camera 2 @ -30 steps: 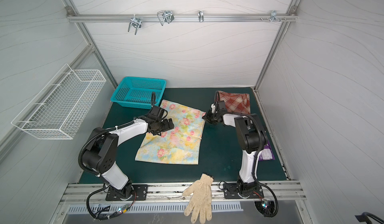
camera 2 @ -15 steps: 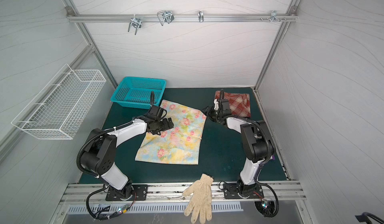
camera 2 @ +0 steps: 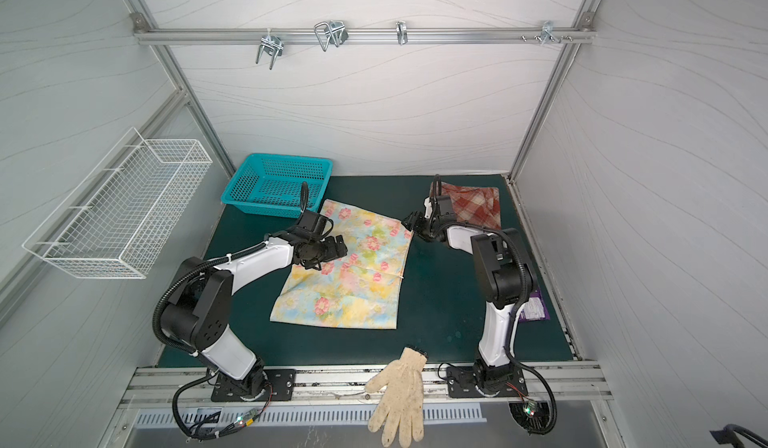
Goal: Fold and stack the skirts
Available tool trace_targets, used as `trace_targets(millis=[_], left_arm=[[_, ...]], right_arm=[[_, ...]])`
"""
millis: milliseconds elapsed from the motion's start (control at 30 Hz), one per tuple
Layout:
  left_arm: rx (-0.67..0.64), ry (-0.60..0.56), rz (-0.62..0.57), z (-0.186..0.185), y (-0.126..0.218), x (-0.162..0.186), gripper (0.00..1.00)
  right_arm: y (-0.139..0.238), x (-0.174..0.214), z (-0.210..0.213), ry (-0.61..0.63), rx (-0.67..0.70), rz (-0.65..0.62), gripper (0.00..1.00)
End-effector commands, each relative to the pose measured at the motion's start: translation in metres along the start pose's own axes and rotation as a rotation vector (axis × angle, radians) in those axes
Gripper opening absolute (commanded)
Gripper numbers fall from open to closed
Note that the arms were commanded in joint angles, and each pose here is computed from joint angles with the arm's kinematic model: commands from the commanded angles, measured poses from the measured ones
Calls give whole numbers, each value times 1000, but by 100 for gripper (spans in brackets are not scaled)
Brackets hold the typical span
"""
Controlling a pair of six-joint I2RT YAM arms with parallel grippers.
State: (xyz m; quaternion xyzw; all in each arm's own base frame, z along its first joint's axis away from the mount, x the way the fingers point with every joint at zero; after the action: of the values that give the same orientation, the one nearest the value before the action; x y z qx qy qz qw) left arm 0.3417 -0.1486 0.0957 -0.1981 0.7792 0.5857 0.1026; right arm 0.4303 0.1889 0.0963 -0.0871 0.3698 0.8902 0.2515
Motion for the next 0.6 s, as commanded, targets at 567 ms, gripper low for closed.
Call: trace_targets(millis=[567], left_arm=[[17,-3,-29,-6,6,-13,97]], right_arm=[[-21,1,-9,-20,-4,25,50]])
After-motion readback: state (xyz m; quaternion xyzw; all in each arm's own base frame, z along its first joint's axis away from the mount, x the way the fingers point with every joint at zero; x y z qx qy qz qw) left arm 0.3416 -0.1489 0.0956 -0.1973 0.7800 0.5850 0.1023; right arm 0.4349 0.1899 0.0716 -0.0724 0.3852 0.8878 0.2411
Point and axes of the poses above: each gripper's point midway between its finger pads, its own y axis back along the fingers, its own z axis along the line the jaws close on, x = y × z, the point moved 4 cm from there along y, back along the fingers, and after that the axes turned 4 degrees about -y, right-handed, at the moved point
